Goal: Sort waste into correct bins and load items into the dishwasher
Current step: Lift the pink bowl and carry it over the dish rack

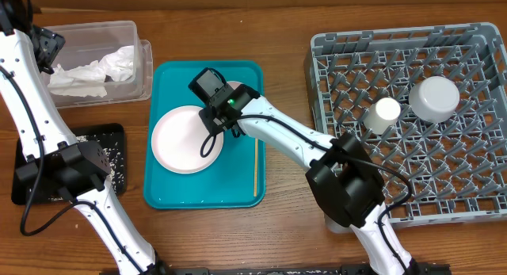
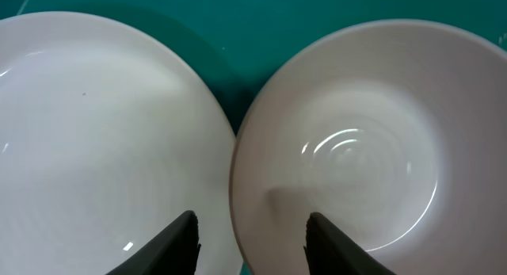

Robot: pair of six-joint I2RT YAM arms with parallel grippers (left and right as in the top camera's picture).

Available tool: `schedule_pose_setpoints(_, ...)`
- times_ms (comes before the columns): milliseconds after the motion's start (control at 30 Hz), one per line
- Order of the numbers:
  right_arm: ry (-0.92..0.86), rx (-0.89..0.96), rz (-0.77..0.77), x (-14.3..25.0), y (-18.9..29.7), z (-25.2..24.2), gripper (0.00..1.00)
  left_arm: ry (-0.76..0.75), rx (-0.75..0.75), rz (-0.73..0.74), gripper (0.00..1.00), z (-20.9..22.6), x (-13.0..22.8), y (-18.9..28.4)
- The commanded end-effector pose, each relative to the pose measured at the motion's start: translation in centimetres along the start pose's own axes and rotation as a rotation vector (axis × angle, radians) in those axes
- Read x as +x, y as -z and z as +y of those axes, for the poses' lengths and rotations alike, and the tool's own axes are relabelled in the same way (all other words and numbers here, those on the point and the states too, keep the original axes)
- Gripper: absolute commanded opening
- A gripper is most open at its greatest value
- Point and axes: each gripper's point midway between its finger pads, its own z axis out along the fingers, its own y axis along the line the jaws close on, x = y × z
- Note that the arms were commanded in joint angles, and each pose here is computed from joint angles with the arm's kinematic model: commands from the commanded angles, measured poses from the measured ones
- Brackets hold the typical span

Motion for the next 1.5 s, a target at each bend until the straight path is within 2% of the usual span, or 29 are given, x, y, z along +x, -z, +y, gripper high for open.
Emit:
schedule_pose_setpoints(0, -0.015, 0.017, -0.008, -0.2, -0.5, -0.3, 0.39, 0.024, 0.018, -0.038, 1.0, 0.1, -0.6, 1.6)
schedule_pose_setpoints(100, -0.014, 0.028, -0.007, -0.2, -0.5, -0.5, 0.31, 0.024, 0.018, -0.038, 1.0, 0.1, -0.6, 1.6)
schedule_pose_setpoints(300, -0.018, 0.027, -0.034, -1.2, 0.8, -0.5, 0.05, 0.024, 0.018, -0.038, 1.0, 0.1, -0.6, 1.6)
schedule_pose_setpoints(533, -0.09, 0.008, -0.112, -4.5, 5.3, -0.6, 0.04, 0.024, 0.018, -0.038, 1.0, 0.1, -0.6, 1.6)
schedule_pose_setpoints(667, -0.121, -0.001, -0.193, -7.4, 11.2, -1.9, 0.04, 0.024, 0.018, -0.038, 1.0, 0.1, -0.6, 1.6)
schedule_pose_setpoints(833, -0.227, 0.022, -0.295, -9.4, 20.7, -6.9, 0.04, 0.024, 0.018, -0.038, 1.0, 0.1, -0.6, 1.6)
schedule_pose_setpoints(967, -0.375, 0.117, -0.286, -6.7, 26.4, -14.3, 0.04, 0.024, 0.018, -0.038, 1.0, 0.1, -0.6, 1.6)
schedule_pose_setpoints(1167, -0.752, 0.275, -0.161, 1.8, 31.6, -26.0, 0.04, 0.024, 0.018, -0.038, 1.0, 0.1, -0.6, 1.6)
schedule_pose_setpoints(1333, -0.924, 0.318, -0.013, 7.9, 32.5, -30.6, 0.04, 0.024, 0.019, -0.038, 1.0, 0.1, -0.6, 1.6)
schedule_pose_setpoints(1467, -0.99, 0.31, 0.032, 10.1, 32.2, -32.0, 0.04, 0.024, 0.018, -0.038, 1.0, 0.1, -0.6, 1.6)
